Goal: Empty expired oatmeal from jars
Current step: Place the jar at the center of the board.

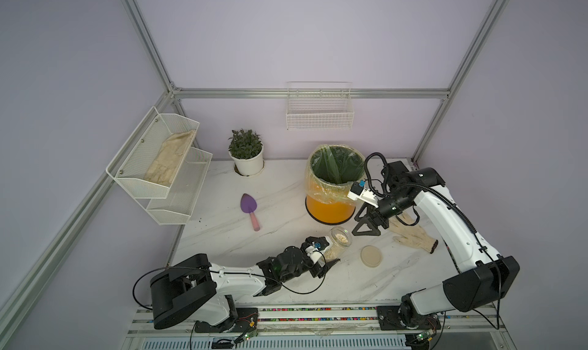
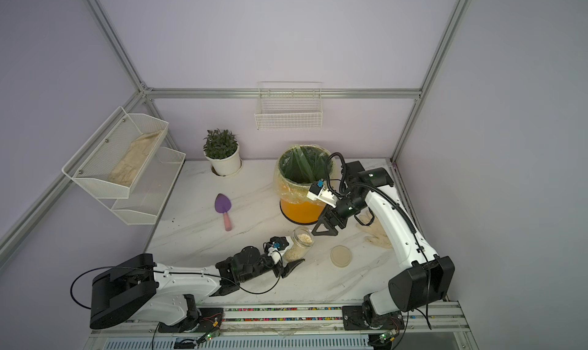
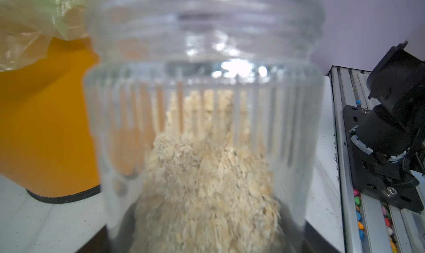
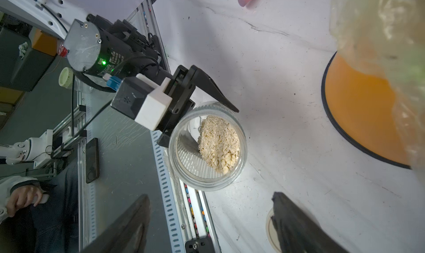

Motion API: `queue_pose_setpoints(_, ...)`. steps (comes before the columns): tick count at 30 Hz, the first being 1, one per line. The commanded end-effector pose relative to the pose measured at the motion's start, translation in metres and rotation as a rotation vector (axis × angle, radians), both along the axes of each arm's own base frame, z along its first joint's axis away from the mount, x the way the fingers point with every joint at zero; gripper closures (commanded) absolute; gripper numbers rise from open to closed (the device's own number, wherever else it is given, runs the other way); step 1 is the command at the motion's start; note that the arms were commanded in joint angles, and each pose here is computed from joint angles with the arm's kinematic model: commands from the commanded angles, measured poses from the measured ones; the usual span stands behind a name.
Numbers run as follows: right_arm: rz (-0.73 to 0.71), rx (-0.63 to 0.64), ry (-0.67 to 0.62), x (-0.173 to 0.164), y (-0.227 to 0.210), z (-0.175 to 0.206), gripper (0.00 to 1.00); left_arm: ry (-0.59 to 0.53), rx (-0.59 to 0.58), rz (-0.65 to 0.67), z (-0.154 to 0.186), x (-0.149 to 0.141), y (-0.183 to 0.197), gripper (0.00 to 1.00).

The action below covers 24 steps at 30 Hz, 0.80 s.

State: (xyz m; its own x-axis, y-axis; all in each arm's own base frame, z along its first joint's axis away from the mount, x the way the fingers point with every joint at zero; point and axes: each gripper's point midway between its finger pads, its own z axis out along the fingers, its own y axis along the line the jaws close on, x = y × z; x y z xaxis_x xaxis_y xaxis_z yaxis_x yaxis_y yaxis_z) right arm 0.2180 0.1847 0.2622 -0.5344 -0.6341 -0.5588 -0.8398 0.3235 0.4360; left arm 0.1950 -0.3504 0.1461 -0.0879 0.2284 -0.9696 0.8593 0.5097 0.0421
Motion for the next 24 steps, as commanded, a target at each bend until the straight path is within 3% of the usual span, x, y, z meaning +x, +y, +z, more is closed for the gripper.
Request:
queue_pose_setpoints(1,-0.005,0.006,0.015,0.0,0.009,-0.003,0.16,-0.111,-0.21,-0.007,0.071,0.006,-0.019,1.0)
queue_pose_setpoints(8,-0.007,-0.072,-0.006,0.001,0.021,-0.028,0.19,-0.11,-0.203,-0.027,0.069,0.006,-0.029,1.0)
queue_pose_setpoints(21,-0.032,-0.109,-0.02,0.02,0.023,-0.048,0.17,-0.132,-0.24,-0.019,0.088,0.001,-0.018,1.0)
queue_pose_setpoints(24,-0.011,-0.11,0.005,0.015,0.026,-0.053,0.2,-0.135,-0.238,-0.015,0.089,0.002,-0.017,1.0)
